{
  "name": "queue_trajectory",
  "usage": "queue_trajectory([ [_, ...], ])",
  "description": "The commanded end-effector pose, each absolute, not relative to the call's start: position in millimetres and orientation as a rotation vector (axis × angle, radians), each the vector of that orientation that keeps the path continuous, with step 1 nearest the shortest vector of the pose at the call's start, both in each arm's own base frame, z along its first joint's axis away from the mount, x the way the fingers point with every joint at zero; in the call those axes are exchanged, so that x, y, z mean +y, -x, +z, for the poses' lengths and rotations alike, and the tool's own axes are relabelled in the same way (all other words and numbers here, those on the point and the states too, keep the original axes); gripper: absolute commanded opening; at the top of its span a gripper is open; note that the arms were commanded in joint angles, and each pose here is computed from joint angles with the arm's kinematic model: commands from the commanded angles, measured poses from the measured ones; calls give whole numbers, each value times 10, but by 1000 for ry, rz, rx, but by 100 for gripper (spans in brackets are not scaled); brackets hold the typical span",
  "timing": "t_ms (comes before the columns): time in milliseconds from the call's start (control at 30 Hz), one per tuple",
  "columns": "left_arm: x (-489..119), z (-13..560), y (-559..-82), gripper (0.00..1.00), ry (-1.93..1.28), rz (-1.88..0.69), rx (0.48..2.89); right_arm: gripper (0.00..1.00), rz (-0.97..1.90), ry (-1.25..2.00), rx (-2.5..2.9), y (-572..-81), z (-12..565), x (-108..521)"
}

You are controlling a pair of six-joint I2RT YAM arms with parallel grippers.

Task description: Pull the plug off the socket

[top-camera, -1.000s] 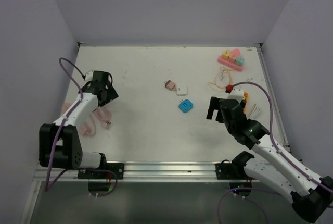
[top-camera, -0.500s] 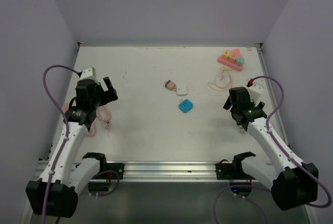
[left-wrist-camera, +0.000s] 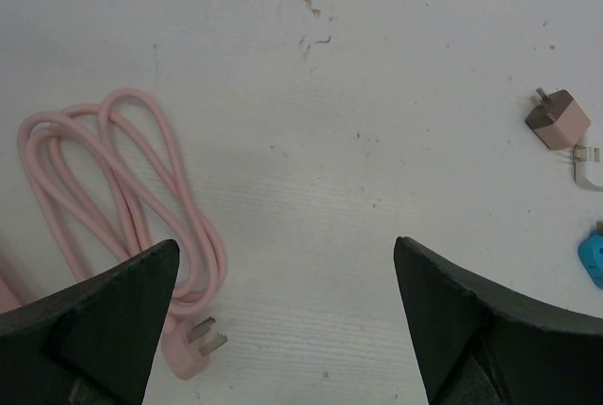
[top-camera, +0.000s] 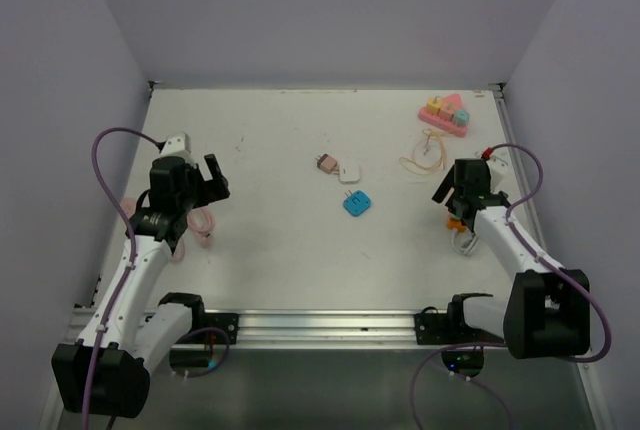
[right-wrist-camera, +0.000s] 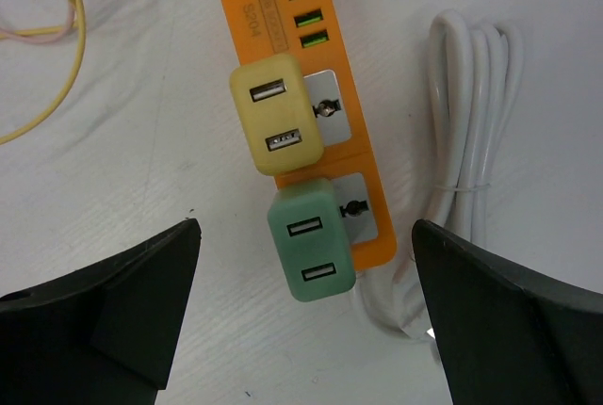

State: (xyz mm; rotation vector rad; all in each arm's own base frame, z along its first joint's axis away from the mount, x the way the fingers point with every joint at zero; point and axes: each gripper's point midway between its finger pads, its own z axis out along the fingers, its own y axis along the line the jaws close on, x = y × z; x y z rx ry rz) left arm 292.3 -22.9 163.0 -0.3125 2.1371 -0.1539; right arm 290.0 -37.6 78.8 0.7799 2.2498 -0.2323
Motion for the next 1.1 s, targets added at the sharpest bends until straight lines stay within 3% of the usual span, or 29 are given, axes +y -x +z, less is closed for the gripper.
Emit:
queue_trajectory([
  [0,-254,1748,-2985,99,264,-168,2082,99,-203,-748,2248,-3059,795,-362],
  [367,-282,1748,-2982,99,253,-180,2083,97,-178,-682,2338,-3110,623,-283],
  [633,-277,1740,-2973,99,251,-177,2085,74,-158,-660,2366,-3082,557,-243],
  [833,-285,1738,-2976,99,248,-181,2085,74,40,-571,2355,-3162,637,27],
  [1067,-287,1733,-2979,99,244,-181,2087,78,47,-568,2327,-3181,758,41],
])
